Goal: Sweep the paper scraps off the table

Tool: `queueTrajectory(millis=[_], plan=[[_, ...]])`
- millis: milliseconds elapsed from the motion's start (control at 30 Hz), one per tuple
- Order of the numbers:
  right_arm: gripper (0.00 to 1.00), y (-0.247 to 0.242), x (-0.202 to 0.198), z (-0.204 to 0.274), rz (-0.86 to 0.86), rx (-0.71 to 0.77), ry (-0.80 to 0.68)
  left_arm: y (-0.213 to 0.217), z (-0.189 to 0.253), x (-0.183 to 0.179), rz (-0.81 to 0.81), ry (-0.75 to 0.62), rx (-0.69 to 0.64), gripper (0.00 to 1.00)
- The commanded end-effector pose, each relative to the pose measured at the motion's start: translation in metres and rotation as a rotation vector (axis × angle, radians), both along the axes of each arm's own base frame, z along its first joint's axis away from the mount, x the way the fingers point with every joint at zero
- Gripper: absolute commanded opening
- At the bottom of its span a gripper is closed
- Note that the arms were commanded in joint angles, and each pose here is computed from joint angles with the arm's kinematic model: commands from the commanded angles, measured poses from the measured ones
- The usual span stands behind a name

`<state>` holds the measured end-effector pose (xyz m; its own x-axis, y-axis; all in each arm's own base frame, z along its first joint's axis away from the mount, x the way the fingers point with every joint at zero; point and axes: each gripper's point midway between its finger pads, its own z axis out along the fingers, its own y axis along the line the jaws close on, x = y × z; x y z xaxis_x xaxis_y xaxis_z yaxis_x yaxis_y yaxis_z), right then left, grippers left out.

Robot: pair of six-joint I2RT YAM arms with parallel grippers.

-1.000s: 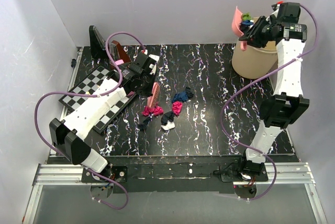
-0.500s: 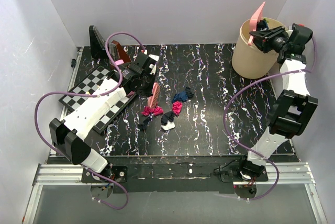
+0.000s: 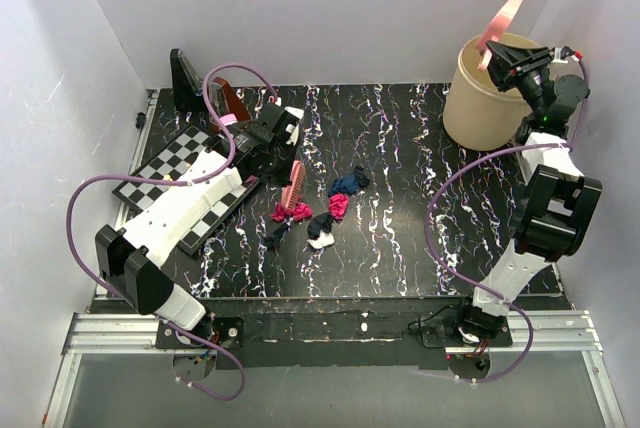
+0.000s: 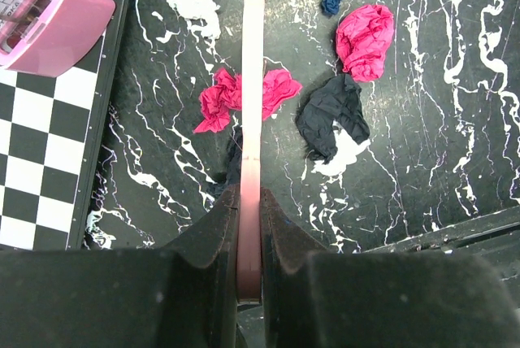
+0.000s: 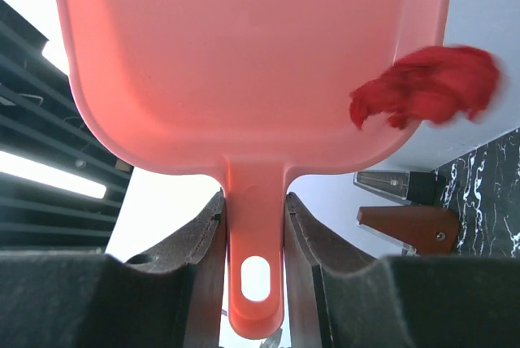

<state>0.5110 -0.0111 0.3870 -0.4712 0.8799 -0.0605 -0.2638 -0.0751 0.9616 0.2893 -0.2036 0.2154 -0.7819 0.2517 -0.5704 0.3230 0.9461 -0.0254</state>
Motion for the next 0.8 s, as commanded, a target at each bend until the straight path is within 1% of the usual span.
queueTrajectory(millis=[0,133,167,233,367,500,600,767], plan=[[0.01,-0.007,-0.02,0.019,-0.043,0.043,-0.09,-0.001,0.014,0.0,0.005,-0.044,-0.047,0.0],[0.01,-0.019,-0.023,-0.008,-0.09,0.165,-0.075,0.002,0.014,-0.002,0.006,-0.048,-0.045,0.0],[0.01,-0.023,-0.026,-0.01,-0.103,0.194,-0.1,0.002,0.014,-0.003,0.007,-0.048,-0.043,0.0],[0.01,-0.025,-0.024,-0.019,-0.107,0.216,-0.091,0.003,0.015,-0.002,0.007,-0.053,-0.042,0.0],[0.01,-0.022,-0.025,-0.012,-0.088,0.197,-0.106,0.002,0.015,-0.001,0.006,-0.051,-0.043,0.0],[0.01,-0.016,-0.029,0.02,-0.06,0.144,-0.169,0.0,0.016,-0.001,0.004,-0.052,-0.049,0.0],[0.01,-0.01,-0.033,0.037,-0.031,0.106,-0.2,0.0,0.02,0.0,0.008,-0.067,-0.056,0.0],[0.01,0.018,-0.044,0.053,0.075,-0.015,-0.235,0.001,0.03,0.004,0.009,-0.107,-0.069,0.0]])
